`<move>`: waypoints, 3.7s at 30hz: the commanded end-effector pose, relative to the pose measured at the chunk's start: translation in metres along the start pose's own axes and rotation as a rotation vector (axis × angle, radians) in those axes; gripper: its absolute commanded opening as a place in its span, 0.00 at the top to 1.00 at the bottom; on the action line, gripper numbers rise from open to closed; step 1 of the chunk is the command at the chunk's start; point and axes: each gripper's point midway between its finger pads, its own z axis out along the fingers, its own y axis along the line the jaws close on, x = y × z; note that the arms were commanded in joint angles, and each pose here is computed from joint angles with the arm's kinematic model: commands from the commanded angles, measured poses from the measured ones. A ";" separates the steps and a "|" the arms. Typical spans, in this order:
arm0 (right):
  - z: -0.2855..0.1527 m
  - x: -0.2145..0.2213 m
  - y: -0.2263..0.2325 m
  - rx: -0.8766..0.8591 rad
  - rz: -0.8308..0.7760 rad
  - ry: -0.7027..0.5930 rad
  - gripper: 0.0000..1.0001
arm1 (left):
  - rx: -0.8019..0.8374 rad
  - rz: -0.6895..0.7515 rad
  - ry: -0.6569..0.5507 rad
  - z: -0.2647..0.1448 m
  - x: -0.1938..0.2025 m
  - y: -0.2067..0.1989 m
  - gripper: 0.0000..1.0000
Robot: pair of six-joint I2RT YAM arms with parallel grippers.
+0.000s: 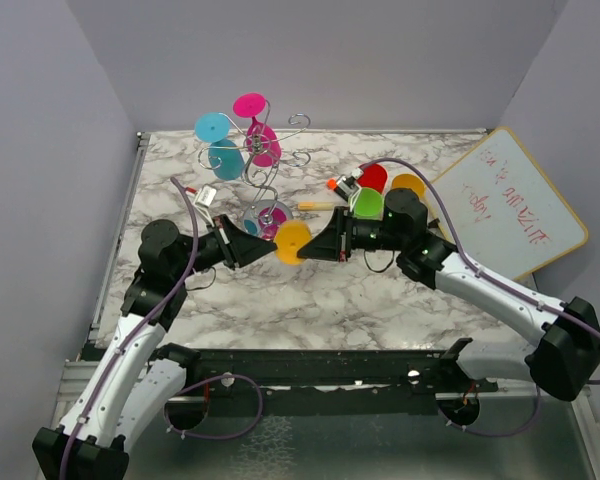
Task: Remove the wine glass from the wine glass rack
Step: Place the wine glass at the center of the board.
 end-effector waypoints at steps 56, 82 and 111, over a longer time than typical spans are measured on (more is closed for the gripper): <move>-0.098 -0.031 -0.058 0.728 -0.063 -0.229 0.00 | 0.228 0.399 0.149 -0.011 0.064 -0.017 1.00; -0.103 -0.049 -0.046 0.470 -0.115 -0.174 0.00 | 0.459 0.676 0.235 -0.033 0.094 -0.037 1.00; -0.102 -0.009 0.016 -0.145 -0.118 0.099 0.19 | 0.833 0.962 0.298 -0.019 0.135 -0.076 1.00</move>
